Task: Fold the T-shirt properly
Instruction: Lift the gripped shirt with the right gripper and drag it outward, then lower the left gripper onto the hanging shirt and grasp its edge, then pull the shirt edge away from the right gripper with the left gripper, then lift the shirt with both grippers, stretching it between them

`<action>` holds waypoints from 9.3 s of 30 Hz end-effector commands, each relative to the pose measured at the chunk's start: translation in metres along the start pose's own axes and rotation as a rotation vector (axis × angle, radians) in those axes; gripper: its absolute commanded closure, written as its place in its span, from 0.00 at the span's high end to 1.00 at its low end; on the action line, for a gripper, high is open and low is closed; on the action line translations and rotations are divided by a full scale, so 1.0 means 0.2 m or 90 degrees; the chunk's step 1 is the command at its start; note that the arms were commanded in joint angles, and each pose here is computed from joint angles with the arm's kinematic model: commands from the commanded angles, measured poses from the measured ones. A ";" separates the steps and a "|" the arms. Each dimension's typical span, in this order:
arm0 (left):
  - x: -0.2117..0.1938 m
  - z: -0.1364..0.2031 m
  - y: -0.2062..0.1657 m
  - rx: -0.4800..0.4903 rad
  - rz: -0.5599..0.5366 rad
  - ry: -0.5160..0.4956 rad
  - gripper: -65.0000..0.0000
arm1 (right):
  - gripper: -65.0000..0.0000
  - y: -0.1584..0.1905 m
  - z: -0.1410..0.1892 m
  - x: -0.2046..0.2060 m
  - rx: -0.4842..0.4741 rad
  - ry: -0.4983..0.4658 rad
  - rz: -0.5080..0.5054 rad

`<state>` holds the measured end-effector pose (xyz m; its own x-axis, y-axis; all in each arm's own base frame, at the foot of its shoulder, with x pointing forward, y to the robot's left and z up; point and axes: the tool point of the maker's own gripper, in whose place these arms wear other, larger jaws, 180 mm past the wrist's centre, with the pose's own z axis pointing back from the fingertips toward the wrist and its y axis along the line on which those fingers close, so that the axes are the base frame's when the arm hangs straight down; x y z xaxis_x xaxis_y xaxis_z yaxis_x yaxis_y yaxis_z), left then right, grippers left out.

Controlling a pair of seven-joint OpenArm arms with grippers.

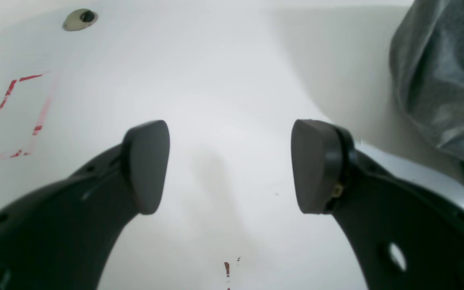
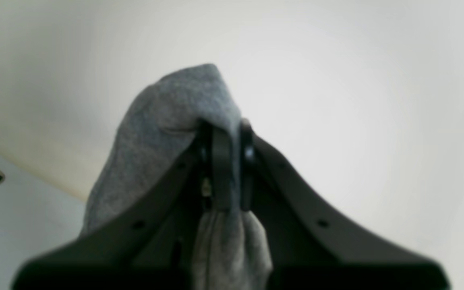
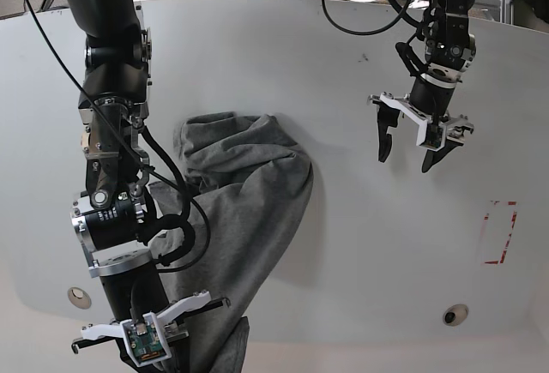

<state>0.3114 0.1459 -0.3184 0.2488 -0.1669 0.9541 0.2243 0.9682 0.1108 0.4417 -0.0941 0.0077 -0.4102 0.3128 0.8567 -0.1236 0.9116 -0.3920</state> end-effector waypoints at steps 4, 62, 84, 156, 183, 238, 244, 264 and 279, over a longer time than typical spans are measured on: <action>0.16 -0.09 -0.24 -0.074 0.007 -0.054 0.68 | 0.00 -0.18 -0.03 0.32 -0.055 -0.101 0.021; 0.11 -0.32 -0.65 -0.184 0.064 -0.008 0.68 | 0.00 0.13 -0.20 0.68 0.053 -0.196 0.025; 0.01 -0.51 -0.80 -0.215 0.074 0.040 0.66 | 0.00 0.13 -0.28 0.64 0.051 -0.162 0.019; 0.30 -0.27 0.23 0.039 0.055 0.013 0.00 | 0.00 0.02 -0.28 0.37 0.033 -0.075 0.035; 0.86 -0.11 0.34 0.069 0.028 -0.061 0.00 | 0.00 -0.17 -0.49 0.13 0.005 0.001 0.024; 1.80 0.16 0.76 0.199 -0.059 -0.241 0.00 | 0.00 -0.43 -0.31 0.41 -0.006 -0.058 0.138; 1.83 0.18 0.78 0.208 -0.061 -0.252 0.00 | 0.00 -0.43 -0.30 0.37 -0.008 -0.040 0.139; 1.66 0.11 0.76 0.190 -0.028 -0.212 0.00 | 0.00 -0.34 -0.11 -0.02 0.016 0.050 0.091; 1.05 0.00 0.65 0.143 -0.015 -0.027 0.00 | 0.00 -0.36 0.16 -0.33 -0.015 0.130 0.042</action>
<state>0.3971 0.2373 -0.1029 0.2201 -0.1823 0.9583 0.0093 0.9827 0.1849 0.4568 -0.1806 -0.0428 -0.1854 0.4188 0.8889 -0.1195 0.8883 -0.4435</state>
